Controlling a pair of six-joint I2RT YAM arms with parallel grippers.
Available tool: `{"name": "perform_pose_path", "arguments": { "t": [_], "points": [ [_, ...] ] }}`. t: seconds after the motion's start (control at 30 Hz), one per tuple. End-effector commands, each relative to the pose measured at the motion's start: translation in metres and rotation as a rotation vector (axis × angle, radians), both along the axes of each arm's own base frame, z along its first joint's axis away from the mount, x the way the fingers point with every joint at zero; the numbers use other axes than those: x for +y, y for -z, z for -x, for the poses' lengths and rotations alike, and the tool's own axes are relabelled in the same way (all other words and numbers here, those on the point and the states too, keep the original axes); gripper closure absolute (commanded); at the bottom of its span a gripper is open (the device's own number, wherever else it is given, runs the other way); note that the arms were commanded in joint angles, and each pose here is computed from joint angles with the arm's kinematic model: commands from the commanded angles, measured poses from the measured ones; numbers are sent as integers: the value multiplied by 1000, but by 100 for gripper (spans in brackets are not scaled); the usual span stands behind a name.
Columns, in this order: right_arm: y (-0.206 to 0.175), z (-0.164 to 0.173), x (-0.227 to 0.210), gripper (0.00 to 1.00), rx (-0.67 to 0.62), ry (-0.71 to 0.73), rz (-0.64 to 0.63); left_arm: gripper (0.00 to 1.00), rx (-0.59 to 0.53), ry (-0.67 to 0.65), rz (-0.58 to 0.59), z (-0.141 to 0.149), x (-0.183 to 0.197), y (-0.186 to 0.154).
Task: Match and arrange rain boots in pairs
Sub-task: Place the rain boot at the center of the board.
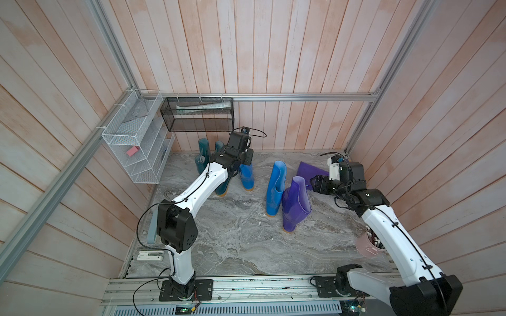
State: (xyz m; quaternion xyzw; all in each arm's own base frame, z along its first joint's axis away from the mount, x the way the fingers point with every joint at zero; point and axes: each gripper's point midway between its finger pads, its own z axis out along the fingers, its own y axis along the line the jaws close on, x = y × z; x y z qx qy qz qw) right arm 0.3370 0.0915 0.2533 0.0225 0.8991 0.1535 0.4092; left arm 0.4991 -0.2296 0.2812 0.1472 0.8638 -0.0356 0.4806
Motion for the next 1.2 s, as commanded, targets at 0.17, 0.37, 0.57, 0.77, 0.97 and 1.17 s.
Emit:
{"name": "perform_pose_path", "arguments": {
  "t": [0.17,0.37,0.57,0.77,0.97,1.17],
  "points": [
    [3,3,0,26,10,-1,4,78,-150,-6,60,-13,-2,-52],
    [2,3,0,26,8,1,3,51,-180,-4,92,-8,-1,-70],
    [2,3,0,26,6,0,1,48,-187,27,152,8,-2,-91],
    [1,1,2,26,1,-7,-4,43,-143,93,234,43,-18,-109],
    [4,-3,5,25,3,-18,-11,40,-65,163,220,87,-47,-103],
    [0,-6,6,25,-5,-20,-12,40,22,194,240,120,-68,-93]
  ]
}}
